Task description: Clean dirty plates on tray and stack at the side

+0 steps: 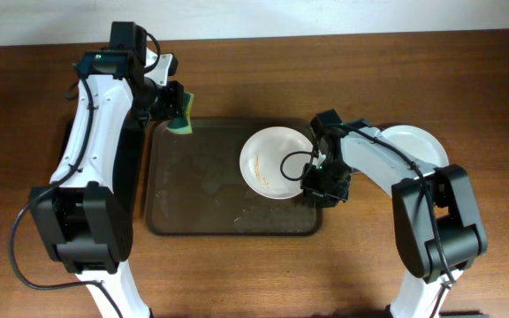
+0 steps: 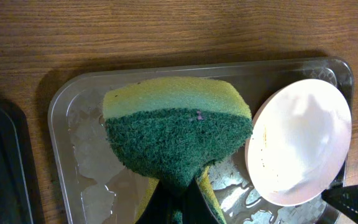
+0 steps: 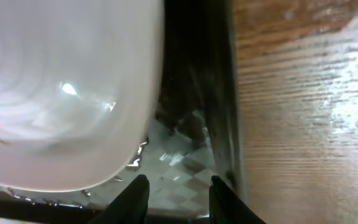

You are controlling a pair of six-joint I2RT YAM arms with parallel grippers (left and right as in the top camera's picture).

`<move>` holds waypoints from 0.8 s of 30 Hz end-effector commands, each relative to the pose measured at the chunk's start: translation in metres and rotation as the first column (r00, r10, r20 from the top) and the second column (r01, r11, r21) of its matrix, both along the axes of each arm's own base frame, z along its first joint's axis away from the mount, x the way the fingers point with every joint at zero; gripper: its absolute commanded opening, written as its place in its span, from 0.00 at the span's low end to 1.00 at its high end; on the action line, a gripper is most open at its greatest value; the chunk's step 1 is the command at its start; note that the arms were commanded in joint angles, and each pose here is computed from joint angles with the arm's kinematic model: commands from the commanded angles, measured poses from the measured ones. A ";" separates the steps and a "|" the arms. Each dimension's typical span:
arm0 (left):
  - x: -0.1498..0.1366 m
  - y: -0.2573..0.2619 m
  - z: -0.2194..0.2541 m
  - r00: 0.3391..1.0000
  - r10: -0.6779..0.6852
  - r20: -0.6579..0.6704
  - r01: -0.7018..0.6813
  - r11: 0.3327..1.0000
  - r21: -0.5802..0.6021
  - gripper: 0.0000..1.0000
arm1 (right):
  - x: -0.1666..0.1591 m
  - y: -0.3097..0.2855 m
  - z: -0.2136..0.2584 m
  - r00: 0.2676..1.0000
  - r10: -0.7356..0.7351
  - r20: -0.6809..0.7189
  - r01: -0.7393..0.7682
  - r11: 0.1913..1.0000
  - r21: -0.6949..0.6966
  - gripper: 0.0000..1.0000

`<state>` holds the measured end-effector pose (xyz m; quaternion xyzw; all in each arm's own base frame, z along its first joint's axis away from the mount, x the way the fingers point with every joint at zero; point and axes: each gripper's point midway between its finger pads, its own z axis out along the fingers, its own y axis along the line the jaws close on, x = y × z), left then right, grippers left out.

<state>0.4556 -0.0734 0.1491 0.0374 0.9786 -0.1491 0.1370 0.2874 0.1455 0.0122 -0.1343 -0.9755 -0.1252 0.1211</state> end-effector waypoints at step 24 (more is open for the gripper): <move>0.002 -0.003 -0.001 1.000 -0.022 0.010 0.022 1.000 -0.009 0.01 | 0.058 -0.004 0.006 0.976 -0.031 0.217 0.081 0.970 -0.229 0.32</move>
